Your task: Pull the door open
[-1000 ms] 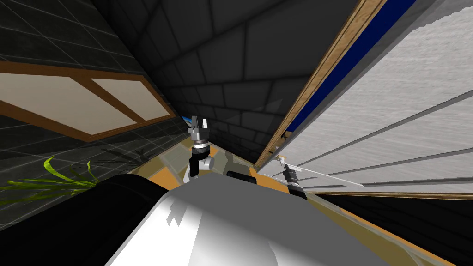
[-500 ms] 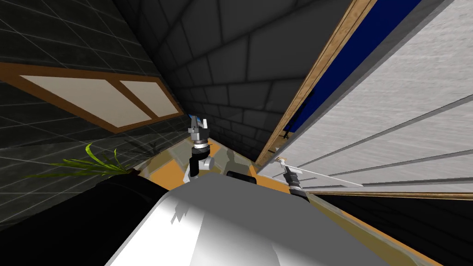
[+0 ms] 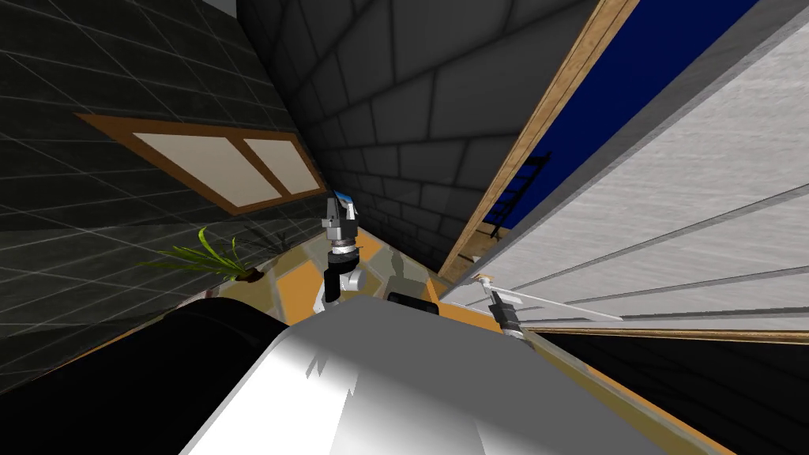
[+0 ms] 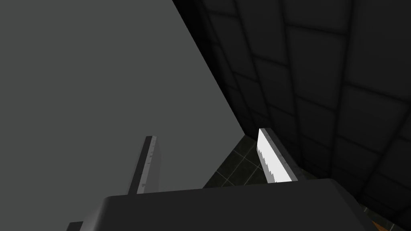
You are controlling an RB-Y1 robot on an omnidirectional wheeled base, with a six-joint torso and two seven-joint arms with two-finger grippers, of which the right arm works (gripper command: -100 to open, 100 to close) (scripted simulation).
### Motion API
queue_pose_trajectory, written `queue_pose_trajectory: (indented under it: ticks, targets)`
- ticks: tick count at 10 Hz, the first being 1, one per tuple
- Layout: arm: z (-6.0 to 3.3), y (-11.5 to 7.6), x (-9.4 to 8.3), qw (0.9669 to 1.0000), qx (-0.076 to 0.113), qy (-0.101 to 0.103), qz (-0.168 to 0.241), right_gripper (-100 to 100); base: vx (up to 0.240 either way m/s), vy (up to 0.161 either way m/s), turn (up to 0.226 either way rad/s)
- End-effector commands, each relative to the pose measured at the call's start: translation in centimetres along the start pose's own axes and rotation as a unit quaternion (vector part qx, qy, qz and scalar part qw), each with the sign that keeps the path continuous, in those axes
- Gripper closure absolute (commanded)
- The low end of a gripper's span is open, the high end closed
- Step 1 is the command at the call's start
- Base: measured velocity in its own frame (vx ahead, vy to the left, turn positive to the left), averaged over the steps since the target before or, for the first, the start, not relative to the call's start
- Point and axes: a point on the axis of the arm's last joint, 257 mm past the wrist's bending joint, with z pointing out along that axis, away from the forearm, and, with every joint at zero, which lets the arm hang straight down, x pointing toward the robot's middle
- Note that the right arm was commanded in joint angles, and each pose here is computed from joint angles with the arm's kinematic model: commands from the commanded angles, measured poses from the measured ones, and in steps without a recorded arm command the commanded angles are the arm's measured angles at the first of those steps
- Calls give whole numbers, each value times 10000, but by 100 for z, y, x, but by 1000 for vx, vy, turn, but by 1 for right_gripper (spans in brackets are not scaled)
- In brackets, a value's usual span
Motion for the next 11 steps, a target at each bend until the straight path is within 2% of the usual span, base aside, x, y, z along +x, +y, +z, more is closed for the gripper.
queue_pose_trajectory:
  ticks: [1,2,4,7,9,10,11]
  targets:
    - [0,0,0,10000,0,0,0,100,-93,-14,36]
    - [-102,-8,-2,10000,8,53,5,100,-126,-29,149]
    - [-172,-3,-15,10000,5,84,0,100,-195,-81,177]
    - [-345,15,-48,9999,-2,161,-11,100,-238,-71,192]
    - [-428,26,-63,9998,-5,199,-15,100,-188,-74,119]
    - [-398,-15,-17,9998,16,207,3,100,-91,-28,23]
    - [-434,-18,-13,9997,21,235,7,100,-154,-52,201]
